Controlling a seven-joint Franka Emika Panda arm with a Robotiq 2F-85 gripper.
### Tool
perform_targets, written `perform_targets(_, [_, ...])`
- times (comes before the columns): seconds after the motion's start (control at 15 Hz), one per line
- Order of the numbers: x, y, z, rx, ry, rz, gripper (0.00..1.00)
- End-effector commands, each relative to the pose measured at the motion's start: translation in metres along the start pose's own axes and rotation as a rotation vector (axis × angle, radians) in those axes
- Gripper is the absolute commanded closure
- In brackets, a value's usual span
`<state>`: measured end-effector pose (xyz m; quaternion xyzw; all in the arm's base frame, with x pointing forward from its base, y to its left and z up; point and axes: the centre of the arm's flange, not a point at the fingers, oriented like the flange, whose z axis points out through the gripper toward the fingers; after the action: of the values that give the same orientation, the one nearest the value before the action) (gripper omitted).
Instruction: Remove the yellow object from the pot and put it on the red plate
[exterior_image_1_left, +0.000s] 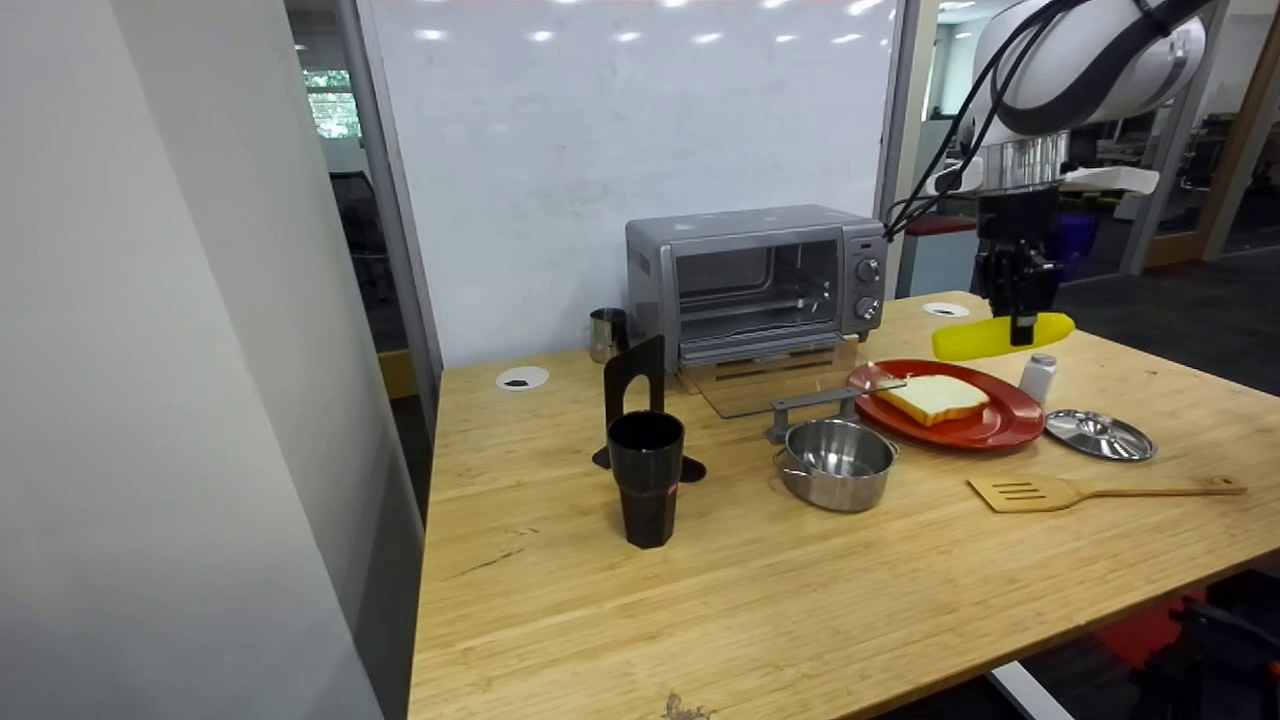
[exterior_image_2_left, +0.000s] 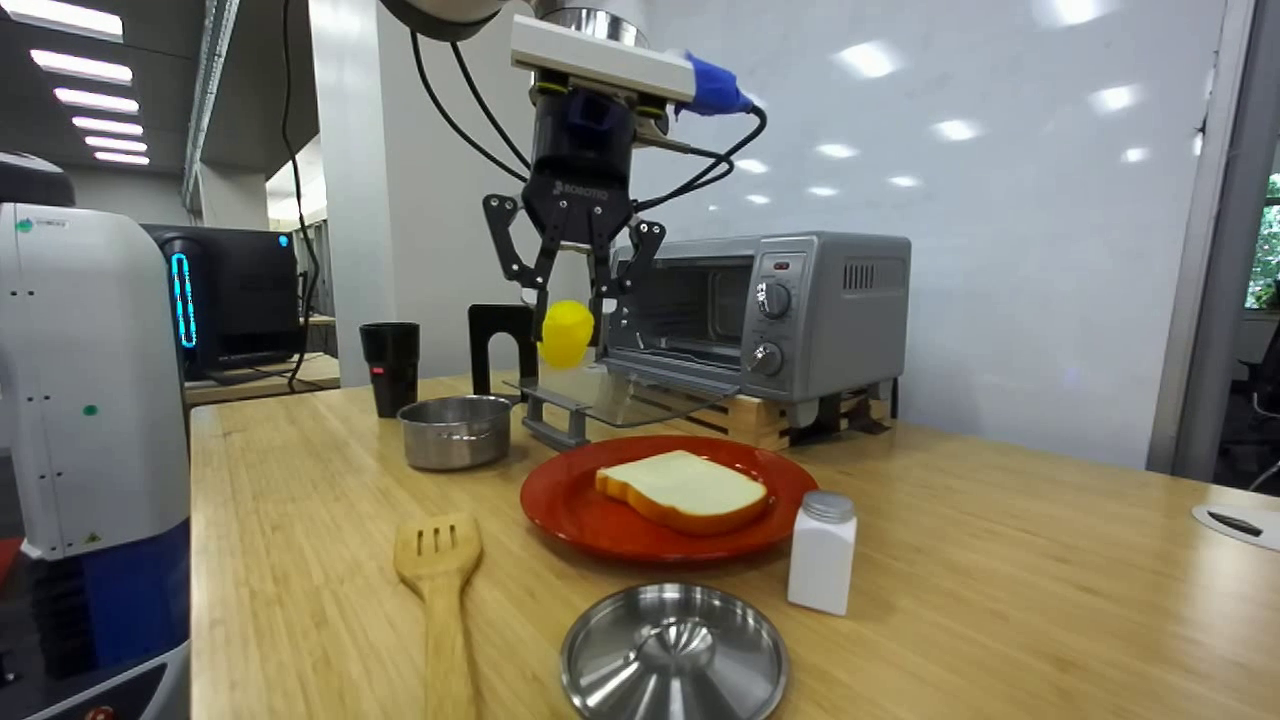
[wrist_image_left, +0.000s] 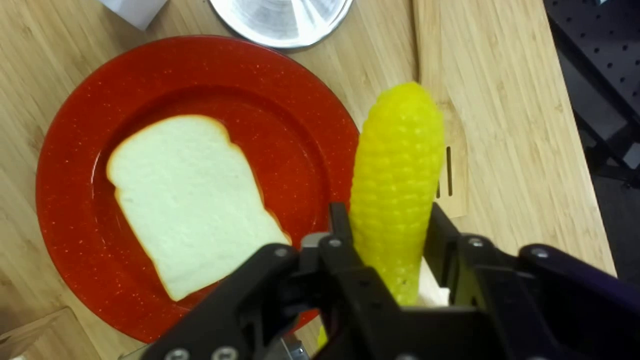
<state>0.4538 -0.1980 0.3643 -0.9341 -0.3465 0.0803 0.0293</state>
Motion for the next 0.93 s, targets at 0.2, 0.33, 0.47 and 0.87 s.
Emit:
perform_targets(0.2, [0.009, -0.003, 0.022, 0.003, -0.058, -0.058, 0.86])
perform_targets(0.33, [0.010, -0.002, 0.036, -0.004, -0.103, -0.087, 0.86])
perform_targets(0.47, [0.010, 0.002, 0.049, -0.028, -0.153, -0.104, 0.86])
perform_targets(0.87, [0.014, 0.019, 0.087, -0.228, -0.224, -0.122, 0.86])
